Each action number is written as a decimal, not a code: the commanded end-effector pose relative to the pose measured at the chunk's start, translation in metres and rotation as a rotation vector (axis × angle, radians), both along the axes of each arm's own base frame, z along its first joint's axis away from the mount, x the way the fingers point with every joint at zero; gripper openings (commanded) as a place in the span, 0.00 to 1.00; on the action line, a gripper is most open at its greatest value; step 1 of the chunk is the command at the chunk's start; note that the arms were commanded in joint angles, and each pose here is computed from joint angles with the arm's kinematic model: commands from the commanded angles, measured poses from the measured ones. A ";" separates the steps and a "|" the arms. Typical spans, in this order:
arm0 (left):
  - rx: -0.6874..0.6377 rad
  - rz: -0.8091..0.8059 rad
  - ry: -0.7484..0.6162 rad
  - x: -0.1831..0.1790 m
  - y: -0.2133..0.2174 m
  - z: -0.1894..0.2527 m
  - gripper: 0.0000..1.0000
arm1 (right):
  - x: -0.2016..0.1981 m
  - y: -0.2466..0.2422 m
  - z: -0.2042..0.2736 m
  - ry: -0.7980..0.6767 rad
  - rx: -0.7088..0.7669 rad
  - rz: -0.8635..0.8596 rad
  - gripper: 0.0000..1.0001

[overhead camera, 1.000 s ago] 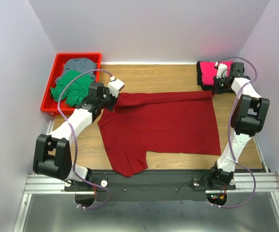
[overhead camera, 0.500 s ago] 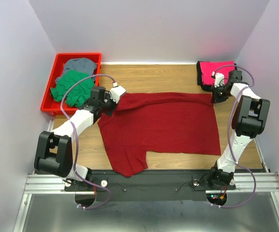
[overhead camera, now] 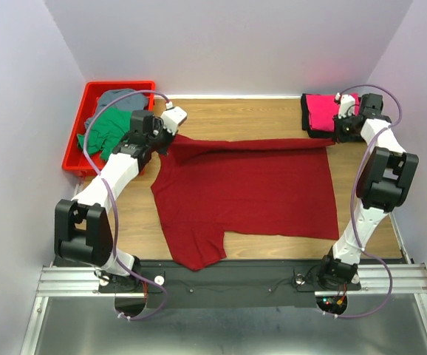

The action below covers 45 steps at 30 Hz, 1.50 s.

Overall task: Fold and stack the t-shirts
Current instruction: Fold the tshirt

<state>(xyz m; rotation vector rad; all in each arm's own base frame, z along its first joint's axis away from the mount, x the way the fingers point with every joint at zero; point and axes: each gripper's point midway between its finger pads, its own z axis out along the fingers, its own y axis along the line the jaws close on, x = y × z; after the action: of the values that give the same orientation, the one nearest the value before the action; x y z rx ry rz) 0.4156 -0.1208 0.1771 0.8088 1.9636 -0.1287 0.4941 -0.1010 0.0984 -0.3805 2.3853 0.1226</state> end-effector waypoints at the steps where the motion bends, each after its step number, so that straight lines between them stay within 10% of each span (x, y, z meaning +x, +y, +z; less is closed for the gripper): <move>1: 0.016 0.005 -0.084 0.016 0.008 0.028 0.00 | 0.002 -0.003 0.030 -0.074 -0.003 0.003 0.01; 15: 0.126 -0.084 0.066 -0.010 0.017 -0.035 0.00 | -0.041 0.002 -0.019 0.048 -0.042 0.059 0.02; 19: 0.154 -0.140 0.139 -0.022 0.016 -0.053 0.18 | -0.046 -0.003 -0.026 0.077 -0.072 0.059 0.42; 25: 0.167 -0.355 0.159 -0.062 0.003 -0.034 0.51 | -0.037 -0.003 0.008 0.016 -0.071 0.054 0.62; 45: 0.012 -0.261 0.270 0.030 -0.033 -0.052 0.55 | -0.030 0.049 -0.028 0.140 0.091 0.141 0.42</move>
<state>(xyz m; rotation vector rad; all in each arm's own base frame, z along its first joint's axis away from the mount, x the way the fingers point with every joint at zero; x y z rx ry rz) 0.4272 -0.1439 0.1024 1.1494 2.1433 -0.3872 0.4620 -0.0648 0.0798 -0.4983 2.4574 0.2853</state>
